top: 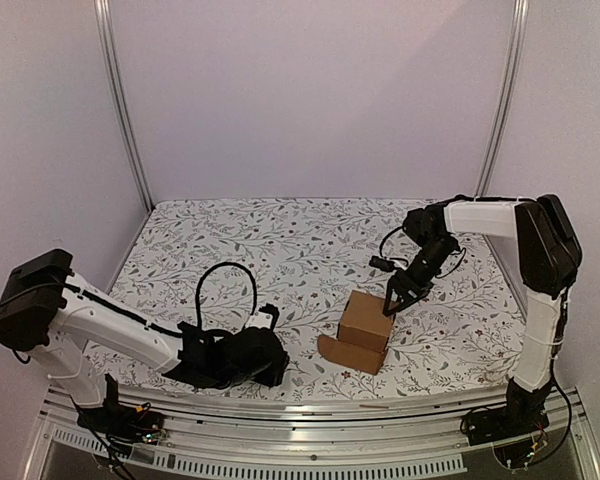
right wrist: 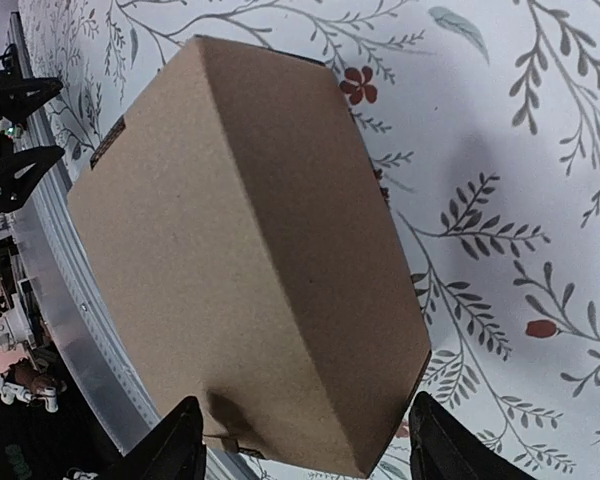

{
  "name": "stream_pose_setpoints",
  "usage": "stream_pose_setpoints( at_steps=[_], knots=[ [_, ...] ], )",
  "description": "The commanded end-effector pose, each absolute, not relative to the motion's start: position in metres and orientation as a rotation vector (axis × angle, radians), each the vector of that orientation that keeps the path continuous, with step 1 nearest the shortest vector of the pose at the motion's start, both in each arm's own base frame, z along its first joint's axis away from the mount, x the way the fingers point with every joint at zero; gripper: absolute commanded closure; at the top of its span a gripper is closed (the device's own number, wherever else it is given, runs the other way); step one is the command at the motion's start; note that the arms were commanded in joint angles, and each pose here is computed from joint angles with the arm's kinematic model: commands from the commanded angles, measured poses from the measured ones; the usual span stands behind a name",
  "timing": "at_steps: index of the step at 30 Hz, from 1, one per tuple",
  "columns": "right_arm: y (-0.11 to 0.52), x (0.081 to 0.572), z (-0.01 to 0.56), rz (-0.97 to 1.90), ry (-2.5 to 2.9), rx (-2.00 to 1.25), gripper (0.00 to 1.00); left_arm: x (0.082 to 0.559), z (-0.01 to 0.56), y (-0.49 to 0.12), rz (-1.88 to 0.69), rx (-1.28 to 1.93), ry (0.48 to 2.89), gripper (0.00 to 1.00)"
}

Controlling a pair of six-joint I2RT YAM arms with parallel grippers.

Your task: Fold the paper box

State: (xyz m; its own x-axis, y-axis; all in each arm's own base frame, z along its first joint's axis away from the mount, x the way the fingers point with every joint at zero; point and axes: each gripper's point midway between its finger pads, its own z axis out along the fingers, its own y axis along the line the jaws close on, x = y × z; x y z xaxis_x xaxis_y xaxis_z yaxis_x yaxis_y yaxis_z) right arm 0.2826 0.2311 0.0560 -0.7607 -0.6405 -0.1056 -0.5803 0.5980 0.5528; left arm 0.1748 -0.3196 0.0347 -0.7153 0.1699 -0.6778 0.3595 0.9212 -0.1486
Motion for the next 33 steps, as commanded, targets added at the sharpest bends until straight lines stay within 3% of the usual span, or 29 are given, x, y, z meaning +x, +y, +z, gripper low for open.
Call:
stream_pose_setpoints(
  at_steps=[1,9,16,20,26,33],
  knots=[
    [0.231,0.249,0.09,-0.962,-2.634,1.057,0.3,0.169,0.045,-0.354,-0.542,0.399,2.32,0.36],
    [0.218,0.24,0.121,-0.913,-2.606,1.348,0.27,0.172,0.041,-0.374,-0.71,0.407,2.302,0.36],
    [0.213,0.25,0.119,-0.578,-2.59,1.977,0.25,0.185,0.018,-0.365,-0.78,0.259,2.396,0.4],
    [0.227,0.239,0.123,-0.561,-2.499,2.224,0.24,0.19,0.011,-0.364,-0.841,0.217,2.404,0.41],
    [0.23,0.229,0.096,-0.253,-2.209,2.617,0.2,0.191,0.002,-0.379,-0.946,0.218,2.442,0.51],
    [0.234,0.218,0.071,-0.052,-2.024,2.8,0.18,0.191,-0.006,-0.382,-0.959,0.217,2.508,0.56]
  ],
)
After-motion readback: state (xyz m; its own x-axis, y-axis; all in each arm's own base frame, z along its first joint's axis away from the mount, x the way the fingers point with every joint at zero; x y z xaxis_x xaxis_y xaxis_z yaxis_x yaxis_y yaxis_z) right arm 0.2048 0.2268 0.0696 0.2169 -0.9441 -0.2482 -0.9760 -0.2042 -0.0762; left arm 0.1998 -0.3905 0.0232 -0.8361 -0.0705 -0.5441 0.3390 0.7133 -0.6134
